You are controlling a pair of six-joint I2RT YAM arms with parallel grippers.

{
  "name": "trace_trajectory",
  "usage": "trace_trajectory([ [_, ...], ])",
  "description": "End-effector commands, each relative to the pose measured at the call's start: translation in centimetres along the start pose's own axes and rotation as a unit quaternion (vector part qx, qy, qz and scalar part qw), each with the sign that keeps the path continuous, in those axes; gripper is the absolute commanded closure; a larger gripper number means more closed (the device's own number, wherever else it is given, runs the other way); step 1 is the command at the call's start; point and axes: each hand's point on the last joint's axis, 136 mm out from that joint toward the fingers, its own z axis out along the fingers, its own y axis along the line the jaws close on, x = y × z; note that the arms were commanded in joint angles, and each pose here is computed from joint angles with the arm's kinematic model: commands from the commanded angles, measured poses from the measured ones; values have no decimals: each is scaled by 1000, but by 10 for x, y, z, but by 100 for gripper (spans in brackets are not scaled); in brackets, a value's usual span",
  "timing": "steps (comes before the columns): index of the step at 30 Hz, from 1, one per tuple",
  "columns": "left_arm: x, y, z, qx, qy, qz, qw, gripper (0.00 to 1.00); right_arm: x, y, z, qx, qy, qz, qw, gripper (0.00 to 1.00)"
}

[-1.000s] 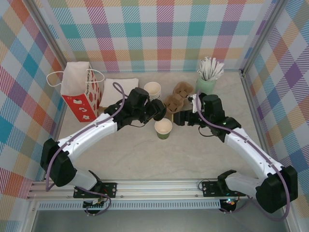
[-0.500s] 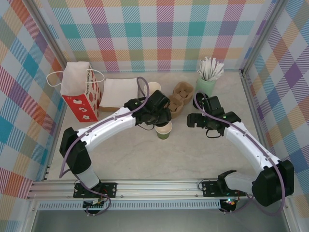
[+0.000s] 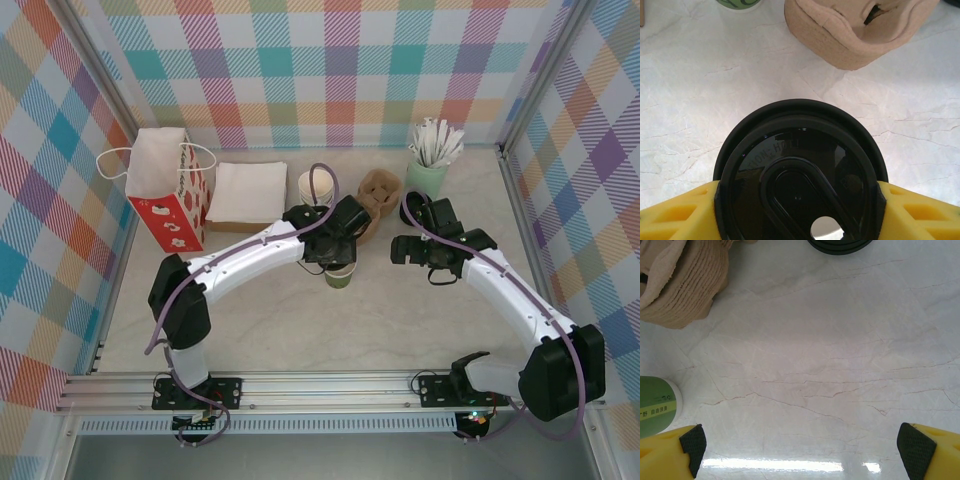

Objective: Pack the takeout coffee

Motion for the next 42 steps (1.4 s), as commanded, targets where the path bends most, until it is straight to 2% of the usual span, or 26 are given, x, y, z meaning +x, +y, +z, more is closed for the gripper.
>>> trace_trajectory([
  [1, 6, -9, -4, 2, 5, 21, 1000, 39, 5, 0, 6, -3, 10, 9, 1000, 0],
  [29, 20, -15, 9, -2, 29, 42, 999, 38, 11, 4, 13, -16, 21, 14, 1000, 0],
  [42, 8, -11, -2, -43, -18, 76, 996, 38, 13, 7, 15, -24, 25, 16, 999, 0],
])
